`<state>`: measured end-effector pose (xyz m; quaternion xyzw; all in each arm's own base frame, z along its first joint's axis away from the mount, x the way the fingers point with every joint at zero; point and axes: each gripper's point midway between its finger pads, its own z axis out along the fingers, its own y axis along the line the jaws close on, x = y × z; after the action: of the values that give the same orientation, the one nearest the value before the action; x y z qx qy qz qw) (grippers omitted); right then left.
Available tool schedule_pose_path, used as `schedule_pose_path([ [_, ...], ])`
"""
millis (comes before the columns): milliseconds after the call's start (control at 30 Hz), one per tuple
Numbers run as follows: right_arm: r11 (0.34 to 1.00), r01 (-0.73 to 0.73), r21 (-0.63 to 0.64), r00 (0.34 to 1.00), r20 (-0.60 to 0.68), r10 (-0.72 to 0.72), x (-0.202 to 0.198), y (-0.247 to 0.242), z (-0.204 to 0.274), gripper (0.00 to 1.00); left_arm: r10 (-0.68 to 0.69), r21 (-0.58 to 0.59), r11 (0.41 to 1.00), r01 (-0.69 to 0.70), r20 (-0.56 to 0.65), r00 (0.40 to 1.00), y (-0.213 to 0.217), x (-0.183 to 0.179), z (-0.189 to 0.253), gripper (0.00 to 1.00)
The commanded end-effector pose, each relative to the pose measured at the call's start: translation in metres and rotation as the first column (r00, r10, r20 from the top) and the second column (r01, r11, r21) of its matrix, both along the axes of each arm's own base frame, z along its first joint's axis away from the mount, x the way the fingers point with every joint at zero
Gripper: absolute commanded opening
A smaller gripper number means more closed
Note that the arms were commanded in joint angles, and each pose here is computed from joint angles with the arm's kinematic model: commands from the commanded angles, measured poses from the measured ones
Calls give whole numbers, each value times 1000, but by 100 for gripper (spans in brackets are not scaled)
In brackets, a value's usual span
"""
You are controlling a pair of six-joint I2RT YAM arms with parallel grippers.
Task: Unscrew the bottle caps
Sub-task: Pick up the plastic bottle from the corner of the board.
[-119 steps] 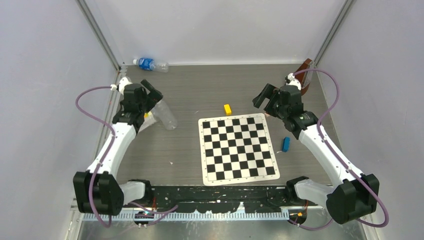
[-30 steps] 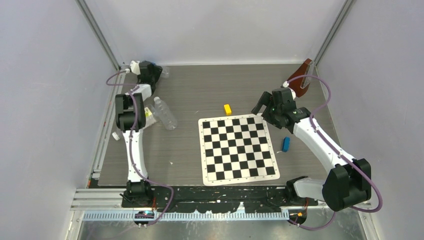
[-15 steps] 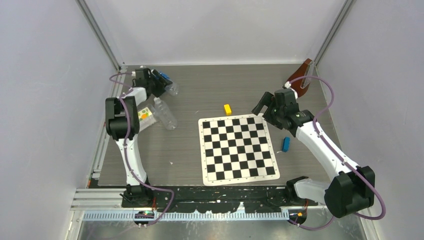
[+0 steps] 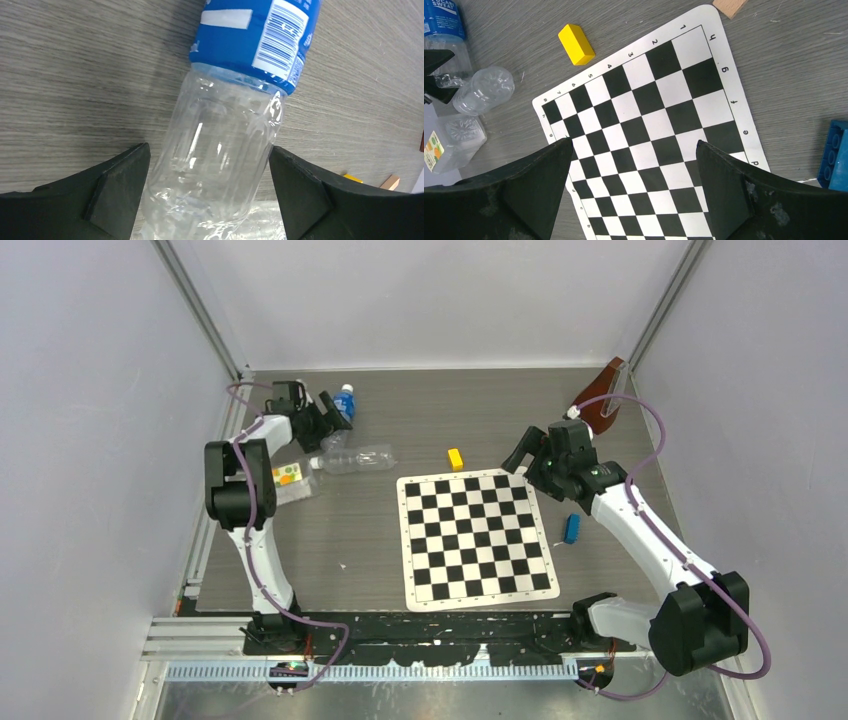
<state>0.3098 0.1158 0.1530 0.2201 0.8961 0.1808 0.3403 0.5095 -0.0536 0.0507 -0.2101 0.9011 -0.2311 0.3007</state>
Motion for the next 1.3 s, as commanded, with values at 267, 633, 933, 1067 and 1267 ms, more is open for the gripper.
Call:
schedule_pose_path([
  [267,1000,7,21,999,35,-8,1,0,8,100,-79,173,981,82,-28,997,5,15,16,91],
  [633,1000,7,26,1000,14,-7,2,2,3,100,-194,247,946,211,-93,977,-9,9,-2,85],
  [933,998,-22,63,1000,-19,23,6,13,-9,100,-241,232,941,247,-54,969,-15,1,-1,60],
  [1067,995,-58,87,998,-33,61,7,21,-14,100,-229,242,947,212,44,973,-17,10,24,53],
  [1267,984,-105,147,990,-75,117,5,36,-28,100,-199,248,959,140,230,953,-18,14,90,48],
])
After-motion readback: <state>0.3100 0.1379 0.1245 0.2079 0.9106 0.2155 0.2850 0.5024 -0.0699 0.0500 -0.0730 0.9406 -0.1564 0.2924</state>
